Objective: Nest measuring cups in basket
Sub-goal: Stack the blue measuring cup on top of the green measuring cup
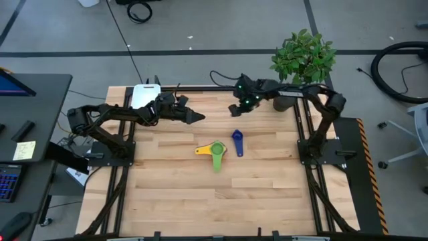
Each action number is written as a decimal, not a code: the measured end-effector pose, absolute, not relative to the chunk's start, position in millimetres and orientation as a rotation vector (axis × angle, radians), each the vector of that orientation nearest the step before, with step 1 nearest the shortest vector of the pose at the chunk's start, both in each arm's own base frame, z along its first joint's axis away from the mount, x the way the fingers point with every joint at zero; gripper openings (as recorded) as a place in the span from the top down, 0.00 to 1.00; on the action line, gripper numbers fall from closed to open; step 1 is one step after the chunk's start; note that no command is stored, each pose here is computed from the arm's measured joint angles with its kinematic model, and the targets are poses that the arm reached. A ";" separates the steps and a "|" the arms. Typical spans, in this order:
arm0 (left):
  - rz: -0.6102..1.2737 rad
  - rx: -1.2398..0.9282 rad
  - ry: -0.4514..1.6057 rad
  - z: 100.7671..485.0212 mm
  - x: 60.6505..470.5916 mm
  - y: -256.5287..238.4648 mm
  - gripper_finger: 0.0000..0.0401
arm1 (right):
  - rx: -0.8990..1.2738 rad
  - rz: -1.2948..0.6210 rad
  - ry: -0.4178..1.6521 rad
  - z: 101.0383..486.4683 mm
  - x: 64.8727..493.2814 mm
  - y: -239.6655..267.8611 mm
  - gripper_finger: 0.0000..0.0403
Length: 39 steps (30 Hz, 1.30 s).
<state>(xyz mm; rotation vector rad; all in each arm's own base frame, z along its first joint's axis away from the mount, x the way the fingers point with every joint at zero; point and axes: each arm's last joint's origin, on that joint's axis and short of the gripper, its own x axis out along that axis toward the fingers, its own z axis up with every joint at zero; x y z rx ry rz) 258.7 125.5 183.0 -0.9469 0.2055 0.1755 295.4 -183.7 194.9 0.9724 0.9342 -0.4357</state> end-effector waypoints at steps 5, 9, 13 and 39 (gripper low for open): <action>0.149 -0.961 0.199 184.3 257.9 127.4 0.44 | 0.917 -0.523 1.064 218.0 278.7 -169.6 0.37; 0.131 -0.957 0.174 187.2 258.5 127.7 0.44 | 0.995 -0.411 1.056 229.5 274.6 -160.7 0.37; 0.119 -0.944 0.149 189.9 259.0 127.9 0.44 | 0.995 -0.339 0.994 234.3 278.9 -161.2 0.37; 0.106 -0.927 0.120 193.1 259.5 128.2 0.44 | 0.914 -0.228 0.423 273.3 321.8 -174.5 0.37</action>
